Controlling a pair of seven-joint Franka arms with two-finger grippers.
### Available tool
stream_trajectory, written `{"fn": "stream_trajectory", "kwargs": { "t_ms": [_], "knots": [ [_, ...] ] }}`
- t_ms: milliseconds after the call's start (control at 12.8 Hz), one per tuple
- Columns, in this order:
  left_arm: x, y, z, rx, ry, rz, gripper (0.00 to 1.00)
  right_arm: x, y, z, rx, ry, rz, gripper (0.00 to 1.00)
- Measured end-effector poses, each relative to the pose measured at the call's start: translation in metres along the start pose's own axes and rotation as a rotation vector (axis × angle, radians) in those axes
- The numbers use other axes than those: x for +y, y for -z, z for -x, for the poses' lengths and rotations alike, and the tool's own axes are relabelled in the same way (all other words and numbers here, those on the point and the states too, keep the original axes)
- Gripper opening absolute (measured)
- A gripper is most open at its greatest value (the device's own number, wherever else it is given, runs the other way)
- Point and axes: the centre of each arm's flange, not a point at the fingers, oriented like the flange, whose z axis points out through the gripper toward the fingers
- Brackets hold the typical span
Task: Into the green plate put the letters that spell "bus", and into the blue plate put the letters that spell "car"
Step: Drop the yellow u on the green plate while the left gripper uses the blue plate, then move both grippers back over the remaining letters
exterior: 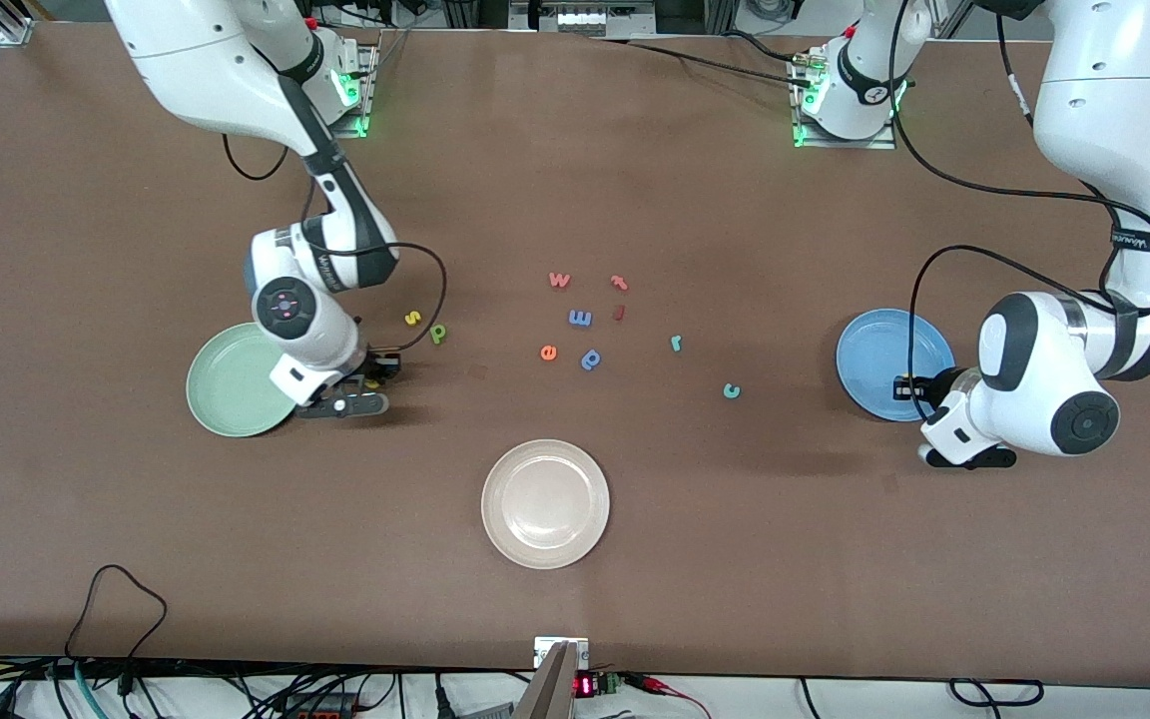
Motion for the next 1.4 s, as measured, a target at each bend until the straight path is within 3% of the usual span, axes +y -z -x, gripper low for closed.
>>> {"fn": "stream_trajectory", "kwargs": {
  "t_ms": [311, 467, 545, 623, 701, 934, 1012, 1090, 1246, 1402],
  "knots": [
    [0.002, -0.038, 0.018, 0.018, -0.004, -0.001, 0.28, 0.13, 0.043, 0.0, -0.045, -0.016, -0.019, 0.31],
    [0.003, -0.043, 0.023, 0.032, -0.004, -0.001, 0.28, 0.171, 0.025, 0.011, -0.081, -0.049, -0.026, 0.31],
    [0.003, -0.044, 0.024, 0.037, -0.004, -0.001, 0.29, 0.178, 0.013, 0.015, -0.101, -0.058, -0.028, 0.37],
    [0.003, -0.043, 0.024, 0.042, -0.004, -0.001, 0.35, 0.177, 0.005, 0.016, -0.112, -0.058, -0.028, 0.37],
    [0.004, -0.039, 0.024, 0.049, -0.006, -0.001, 0.45, 0.173, 0.001, 0.016, -0.116, -0.052, -0.029, 0.44],
    [0.012, -0.012, 0.028, 0.081, -0.038, -0.002, 0.74, 0.156, 0.014, 0.012, -0.104, -0.027, -0.035, 0.77],
    [0.024, 0.001, 0.032, 0.094, -0.061, -0.004, 0.74, 0.14, 0.025, 0.012, -0.103, -0.016, -0.037, 0.88],
    [0.043, 0.014, 0.036, 0.109, -0.09, -0.005, 0.66, 0.119, 0.034, 0.013, -0.103, -0.006, -0.039, 0.99],
    [0.087, 0.03, 0.039, 0.134, -0.144, -0.008, 0.42, 0.069, 0.042, 0.022, -0.106, 0.006, -0.046, 1.0],
    [0.137, 0.029, 0.038, 0.141, -0.168, -0.004, 0.41, 0.017, 0.032, 0.038, -0.106, -0.018, -0.05, 1.0]
  ]
}}
